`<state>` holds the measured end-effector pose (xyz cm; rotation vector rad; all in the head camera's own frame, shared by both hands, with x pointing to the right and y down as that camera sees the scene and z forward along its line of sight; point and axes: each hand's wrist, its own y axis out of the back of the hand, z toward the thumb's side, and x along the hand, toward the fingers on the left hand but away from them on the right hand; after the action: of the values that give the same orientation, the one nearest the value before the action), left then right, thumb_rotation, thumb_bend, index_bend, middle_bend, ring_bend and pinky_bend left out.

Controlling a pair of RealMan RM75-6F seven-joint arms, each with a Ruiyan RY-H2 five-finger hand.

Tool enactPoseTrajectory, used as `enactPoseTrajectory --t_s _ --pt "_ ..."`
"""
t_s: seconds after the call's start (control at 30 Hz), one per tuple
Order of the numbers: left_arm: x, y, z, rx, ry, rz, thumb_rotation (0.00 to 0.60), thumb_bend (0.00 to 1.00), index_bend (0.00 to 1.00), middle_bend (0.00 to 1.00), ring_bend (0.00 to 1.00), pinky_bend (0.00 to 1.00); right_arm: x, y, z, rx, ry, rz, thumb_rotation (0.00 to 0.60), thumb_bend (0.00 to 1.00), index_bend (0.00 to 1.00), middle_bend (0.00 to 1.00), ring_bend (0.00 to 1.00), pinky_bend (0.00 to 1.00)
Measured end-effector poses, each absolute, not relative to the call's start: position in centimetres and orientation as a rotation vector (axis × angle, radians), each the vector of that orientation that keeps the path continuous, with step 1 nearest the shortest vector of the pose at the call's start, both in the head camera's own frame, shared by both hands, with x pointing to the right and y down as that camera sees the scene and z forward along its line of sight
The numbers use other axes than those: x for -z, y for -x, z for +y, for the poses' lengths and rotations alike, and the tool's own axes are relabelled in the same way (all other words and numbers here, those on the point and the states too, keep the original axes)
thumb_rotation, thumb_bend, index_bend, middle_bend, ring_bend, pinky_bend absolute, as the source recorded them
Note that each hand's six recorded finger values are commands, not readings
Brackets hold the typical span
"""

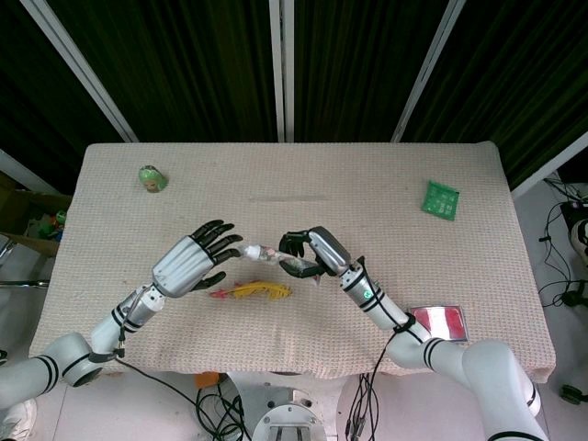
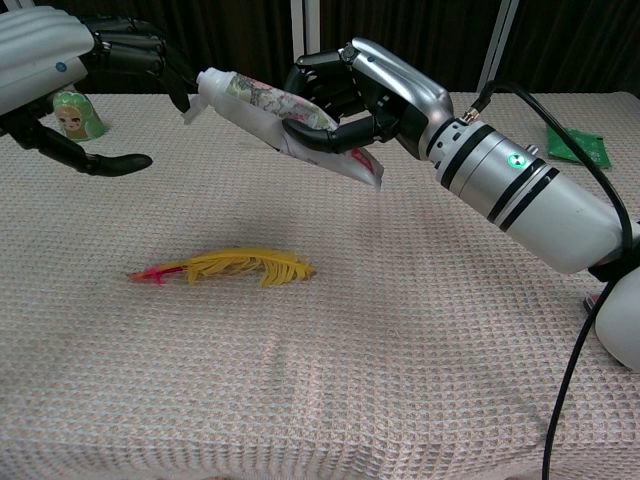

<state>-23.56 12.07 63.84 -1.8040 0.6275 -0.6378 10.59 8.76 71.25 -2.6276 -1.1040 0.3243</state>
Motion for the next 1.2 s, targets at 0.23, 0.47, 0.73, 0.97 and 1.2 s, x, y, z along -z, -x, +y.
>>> enactPoseTrajectory --t_s 0.23,0.47,0.73,0.97,1.2 --pt "-63.8 23.4 12.2 0.630 1.812 0.633 0.600 0.26 0.37 0.22 0.14 0.18 -71.2 -10.3 8.8 -0.307 2.627 -1.121 0.600 0.50 1.00 0.84 0.63 0.72" --pt "-63.7 23.7 12.2 0.633 1.802 0.644 0.600 0.26 0.37 0.22 0.14 0.18 -71.3 -10.5 9.1 -0.317 2.620 -1.087 0.600 0.50 1.00 0.84 0.63 0.72" --pt "-62.5 25.4 12.1 0.644 1.766 0.687 0.600 0.26 0.37 0.22 0.14 0.18 -72.4 -13.6 8.7 -0.487 2.537 -0.980 0.600 0.50 1.00 0.84 0.63 0.72" --pt "-62.0 25.8 11.8 0.661 1.745 0.718 0.600 0.26 0.37 0.22 0.14 0.18 -75.1 -15.3 8.2 -0.737 2.380 -0.813 0.600 0.47 0.91 0.80 0.58 0.66" --pt "-62.4 26.6 11.7 0.714 1.727 0.721 0.600 0.26 0.37 0.22 0.14 0.18 -77.7 -15.9 7.8 -0.910 2.261 -0.724 0.600 0.37 0.61 0.53 0.33 0.40"
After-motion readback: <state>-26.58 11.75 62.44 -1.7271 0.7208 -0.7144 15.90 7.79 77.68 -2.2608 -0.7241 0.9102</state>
